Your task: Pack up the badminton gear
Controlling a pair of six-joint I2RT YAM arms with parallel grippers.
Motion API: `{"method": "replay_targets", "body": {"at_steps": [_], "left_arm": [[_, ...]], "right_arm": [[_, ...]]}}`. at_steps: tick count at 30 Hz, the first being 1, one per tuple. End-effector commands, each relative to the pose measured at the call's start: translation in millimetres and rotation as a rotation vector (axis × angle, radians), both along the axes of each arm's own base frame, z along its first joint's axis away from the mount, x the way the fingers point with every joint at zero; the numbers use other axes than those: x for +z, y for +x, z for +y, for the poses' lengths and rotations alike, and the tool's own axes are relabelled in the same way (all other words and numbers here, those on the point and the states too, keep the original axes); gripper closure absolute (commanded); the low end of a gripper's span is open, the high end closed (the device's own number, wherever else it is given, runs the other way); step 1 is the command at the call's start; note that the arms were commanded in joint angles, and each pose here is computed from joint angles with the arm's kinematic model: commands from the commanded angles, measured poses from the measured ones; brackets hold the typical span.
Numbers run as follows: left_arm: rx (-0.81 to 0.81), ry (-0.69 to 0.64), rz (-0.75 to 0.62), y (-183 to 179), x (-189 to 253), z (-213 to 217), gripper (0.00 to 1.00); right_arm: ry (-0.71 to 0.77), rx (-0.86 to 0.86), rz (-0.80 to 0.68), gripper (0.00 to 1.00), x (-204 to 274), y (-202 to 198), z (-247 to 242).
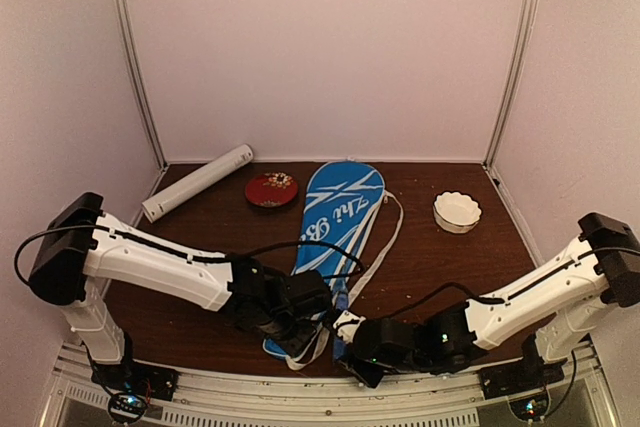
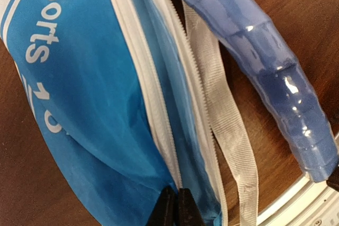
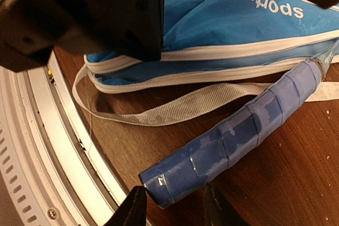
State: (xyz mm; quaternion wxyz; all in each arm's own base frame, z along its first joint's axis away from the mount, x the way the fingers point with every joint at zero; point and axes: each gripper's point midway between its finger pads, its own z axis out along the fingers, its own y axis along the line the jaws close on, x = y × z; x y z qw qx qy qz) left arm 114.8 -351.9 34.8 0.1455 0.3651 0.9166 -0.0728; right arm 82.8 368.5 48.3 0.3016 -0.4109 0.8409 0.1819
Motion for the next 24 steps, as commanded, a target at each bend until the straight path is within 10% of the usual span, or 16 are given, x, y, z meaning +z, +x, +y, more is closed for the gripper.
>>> {"method": "replay_targets", "body": {"at_steps": [1, 20, 24], "left_arm": [[-0.047, -0.06, 0.046, -11, 3, -7, 0.98], [0.004, -0.29, 0.003, -2, 48, -11, 1.0], [0.027, -0.319, 0.032, 2, 44, -8, 1.0]], "right_arm": [[0.039, -0.057, -0.078, 0.63, 20, 17, 10], [0.124, -0.018, -0.074, 0.83, 26, 17, 23], [0.151, 0.004, -0.056, 0.68, 34, 11, 20]]}}
